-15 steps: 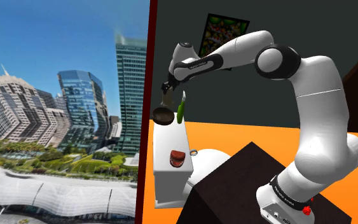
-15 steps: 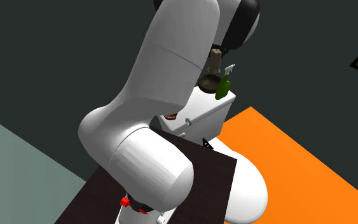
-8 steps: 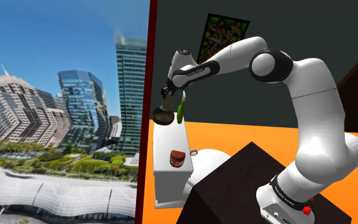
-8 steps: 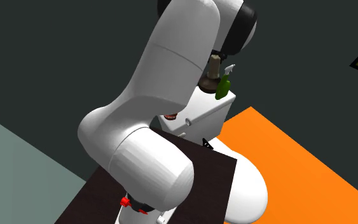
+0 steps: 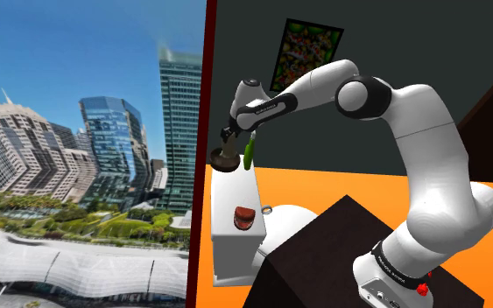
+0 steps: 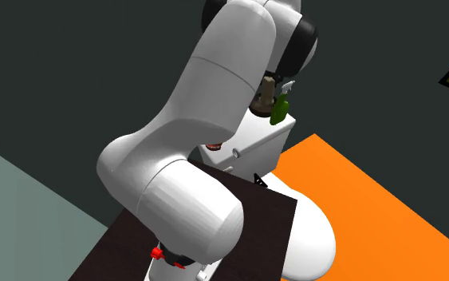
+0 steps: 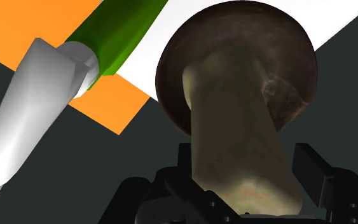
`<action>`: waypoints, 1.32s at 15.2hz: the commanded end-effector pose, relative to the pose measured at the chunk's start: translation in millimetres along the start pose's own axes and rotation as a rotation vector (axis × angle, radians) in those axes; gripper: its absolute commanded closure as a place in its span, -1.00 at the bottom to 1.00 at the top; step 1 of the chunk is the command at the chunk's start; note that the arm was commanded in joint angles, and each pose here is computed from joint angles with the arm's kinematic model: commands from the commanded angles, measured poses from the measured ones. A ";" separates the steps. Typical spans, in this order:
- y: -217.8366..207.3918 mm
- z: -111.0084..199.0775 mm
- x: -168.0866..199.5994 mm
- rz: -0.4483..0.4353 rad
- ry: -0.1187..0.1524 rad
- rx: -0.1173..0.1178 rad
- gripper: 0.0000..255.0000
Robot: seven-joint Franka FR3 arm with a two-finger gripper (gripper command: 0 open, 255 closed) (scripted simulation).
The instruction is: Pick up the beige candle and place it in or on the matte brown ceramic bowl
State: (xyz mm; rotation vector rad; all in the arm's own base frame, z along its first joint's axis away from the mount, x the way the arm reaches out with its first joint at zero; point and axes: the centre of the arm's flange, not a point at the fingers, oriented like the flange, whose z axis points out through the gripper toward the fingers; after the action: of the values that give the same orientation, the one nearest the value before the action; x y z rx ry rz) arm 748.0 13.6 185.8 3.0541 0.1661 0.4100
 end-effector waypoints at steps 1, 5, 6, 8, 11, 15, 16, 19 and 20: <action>-1.4 9.7 -3.1 0.000 0.001 0.000 1.00; -2.0 17.8 -5.3 0.000 0.001 0.000 1.00; -2.0 17.8 -5.3 0.000 0.001 0.000 1.00; -2.0 17.8 -5.3 0.000 0.001 0.000 1.00; -1.9 17.9 -5.2 0.000 0.001 0.000 -1.00; -1.8 17.8 -5.3 0.000 0.001 0.000 -1.00; -2.0 17.8 -5.3 0.000 0.001 0.000 -1.00; -2.0 -21.8 -5.3 0.000 0.001 0.000 -1.00; -2.0 -32.2 -5.3 0.000 0.001 0.000 -1.00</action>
State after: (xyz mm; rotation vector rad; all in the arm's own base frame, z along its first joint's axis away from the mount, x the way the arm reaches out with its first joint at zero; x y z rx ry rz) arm 739.6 16.7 201.9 3.0542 0.1665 0.4126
